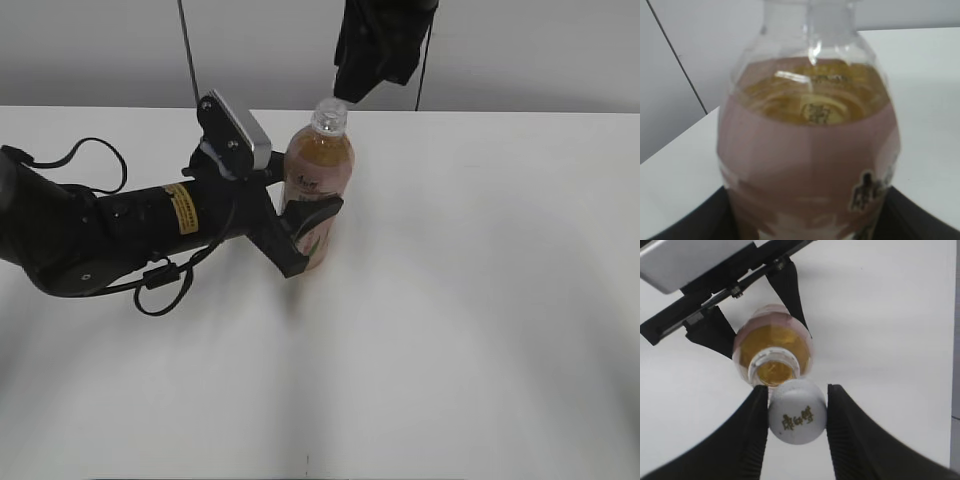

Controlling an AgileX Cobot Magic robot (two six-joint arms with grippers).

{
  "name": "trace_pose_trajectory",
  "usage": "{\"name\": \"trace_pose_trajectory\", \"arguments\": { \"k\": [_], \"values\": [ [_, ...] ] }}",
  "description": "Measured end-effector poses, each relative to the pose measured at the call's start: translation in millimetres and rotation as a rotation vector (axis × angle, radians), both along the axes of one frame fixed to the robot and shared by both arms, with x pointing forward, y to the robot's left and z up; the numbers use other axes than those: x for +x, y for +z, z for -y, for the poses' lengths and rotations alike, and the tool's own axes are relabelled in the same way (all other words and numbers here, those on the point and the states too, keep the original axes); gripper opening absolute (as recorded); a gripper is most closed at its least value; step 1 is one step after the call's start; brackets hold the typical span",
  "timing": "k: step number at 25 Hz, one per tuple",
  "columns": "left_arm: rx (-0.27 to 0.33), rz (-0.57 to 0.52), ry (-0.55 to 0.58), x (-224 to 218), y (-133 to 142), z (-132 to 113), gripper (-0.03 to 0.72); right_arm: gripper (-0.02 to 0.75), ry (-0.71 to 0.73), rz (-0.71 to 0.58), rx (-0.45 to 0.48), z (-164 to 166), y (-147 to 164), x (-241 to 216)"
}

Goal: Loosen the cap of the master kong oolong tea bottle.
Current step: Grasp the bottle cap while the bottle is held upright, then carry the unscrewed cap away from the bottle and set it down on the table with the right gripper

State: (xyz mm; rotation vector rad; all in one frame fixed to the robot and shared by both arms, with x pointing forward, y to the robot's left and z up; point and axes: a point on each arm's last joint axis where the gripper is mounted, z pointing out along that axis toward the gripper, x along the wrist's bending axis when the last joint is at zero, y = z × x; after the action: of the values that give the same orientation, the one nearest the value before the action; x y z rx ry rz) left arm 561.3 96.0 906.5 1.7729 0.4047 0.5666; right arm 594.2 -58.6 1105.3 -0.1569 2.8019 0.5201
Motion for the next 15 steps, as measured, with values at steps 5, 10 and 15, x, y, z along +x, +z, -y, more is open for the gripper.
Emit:
{"name": "trace_pose_trajectory", "arguments": {
  "k": [5, 10, 15],
  "values": [
    [0.000, 0.000, -0.001, 0, 0, 0, 0.398, 0.273, -0.213, -0.050, 0.035, 11, 3, 5],
    [0.000, 0.000, -0.001, 0, 0, 0, 0.398, 0.273, -0.664, -0.169, 0.132, 42, 2, 23],
    [-0.039, -0.019, 0.017, 1, 2, 0, 0.398, 0.273, -0.933, -0.277, 0.125, 70, -22, 31]
  ]
}}
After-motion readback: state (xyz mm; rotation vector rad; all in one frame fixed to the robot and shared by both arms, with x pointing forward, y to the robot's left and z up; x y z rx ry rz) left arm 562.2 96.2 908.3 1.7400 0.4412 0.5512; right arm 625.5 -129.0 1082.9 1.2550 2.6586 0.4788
